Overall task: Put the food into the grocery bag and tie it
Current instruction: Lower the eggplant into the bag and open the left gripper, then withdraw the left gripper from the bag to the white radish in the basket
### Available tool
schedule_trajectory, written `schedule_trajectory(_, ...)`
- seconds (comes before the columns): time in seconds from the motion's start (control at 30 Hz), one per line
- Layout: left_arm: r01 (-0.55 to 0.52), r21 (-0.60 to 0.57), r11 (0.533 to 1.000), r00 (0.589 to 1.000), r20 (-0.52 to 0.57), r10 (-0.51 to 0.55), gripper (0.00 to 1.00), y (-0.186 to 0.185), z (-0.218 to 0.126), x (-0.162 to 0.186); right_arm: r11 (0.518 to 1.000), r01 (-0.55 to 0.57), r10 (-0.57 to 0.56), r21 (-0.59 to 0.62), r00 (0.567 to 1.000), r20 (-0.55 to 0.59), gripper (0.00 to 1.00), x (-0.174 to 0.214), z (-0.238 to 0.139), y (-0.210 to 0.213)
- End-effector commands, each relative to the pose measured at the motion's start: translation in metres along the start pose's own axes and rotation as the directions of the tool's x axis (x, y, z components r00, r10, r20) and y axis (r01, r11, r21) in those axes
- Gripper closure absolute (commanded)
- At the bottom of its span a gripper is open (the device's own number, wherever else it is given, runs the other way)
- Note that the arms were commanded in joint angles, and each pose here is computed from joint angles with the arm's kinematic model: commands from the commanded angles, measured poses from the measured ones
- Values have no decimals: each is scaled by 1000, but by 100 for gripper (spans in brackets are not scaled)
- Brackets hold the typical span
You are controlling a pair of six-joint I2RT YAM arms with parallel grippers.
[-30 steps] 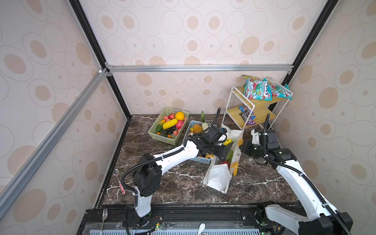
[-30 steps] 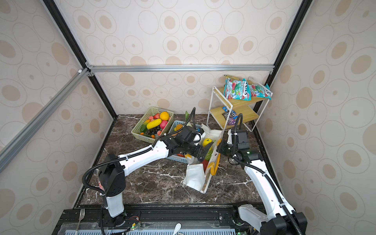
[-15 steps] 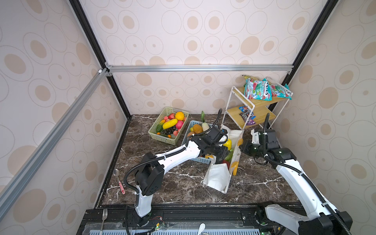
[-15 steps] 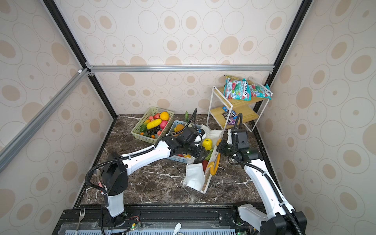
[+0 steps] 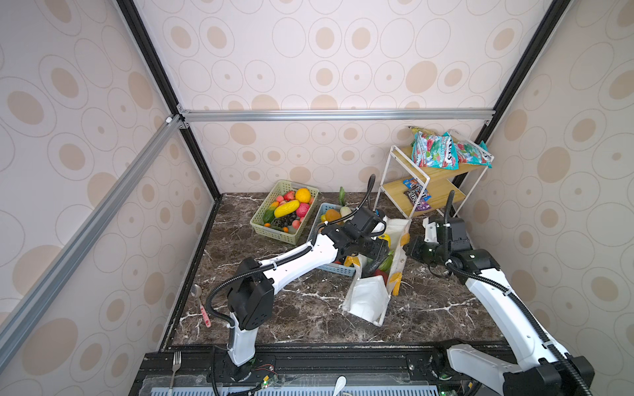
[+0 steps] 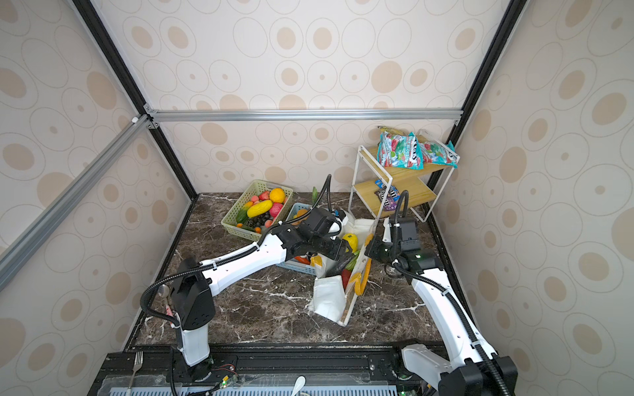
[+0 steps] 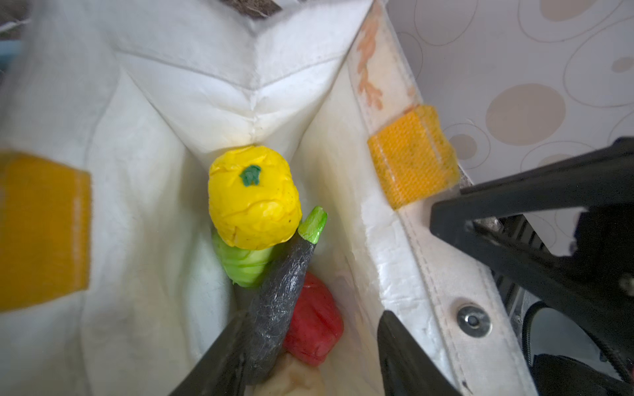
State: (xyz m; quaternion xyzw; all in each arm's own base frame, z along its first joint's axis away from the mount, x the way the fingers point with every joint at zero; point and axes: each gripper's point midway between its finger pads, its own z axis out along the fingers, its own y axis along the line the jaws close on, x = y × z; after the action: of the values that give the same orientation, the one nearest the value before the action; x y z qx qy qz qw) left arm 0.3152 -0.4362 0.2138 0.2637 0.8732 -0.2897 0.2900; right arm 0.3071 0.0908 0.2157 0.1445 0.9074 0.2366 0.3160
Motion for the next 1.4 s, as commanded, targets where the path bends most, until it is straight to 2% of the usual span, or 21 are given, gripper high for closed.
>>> schedule_trajectory(0.0, 3, -13, 1000, 994, 106, -2, 40, -11, -32, -33, 1000, 19, -19, 17, 1000, -4, 100, 5, -3, -3)
schedule_trajectory(0.33, 51, -88, 995, 976, 214, -31, 36, 7, -62, -63, 995, 47, -49, 89, 999, 18, 100, 4, -15, -14)
schedule_trajectory(0.73, 203, -195, 960, 948, 286, -142, 31, 68, -89, -72, 976, 44, -61, 216, 996, 71, 100, -7, -41, -37)
schedule_trajectory(1.03, 288, -338, 896, 937, 294, -190, 25, 122, -77, -59, 970, 38, -62, 241, 994, 91, 100, -14, -52, -45)
schedule_trajectory(1.37, 338, -361, 869, 930, 267, -251, 19, 143, -42, -39, 967, 50, -70, 251, 995, 70, 100, -10, -52, -49)
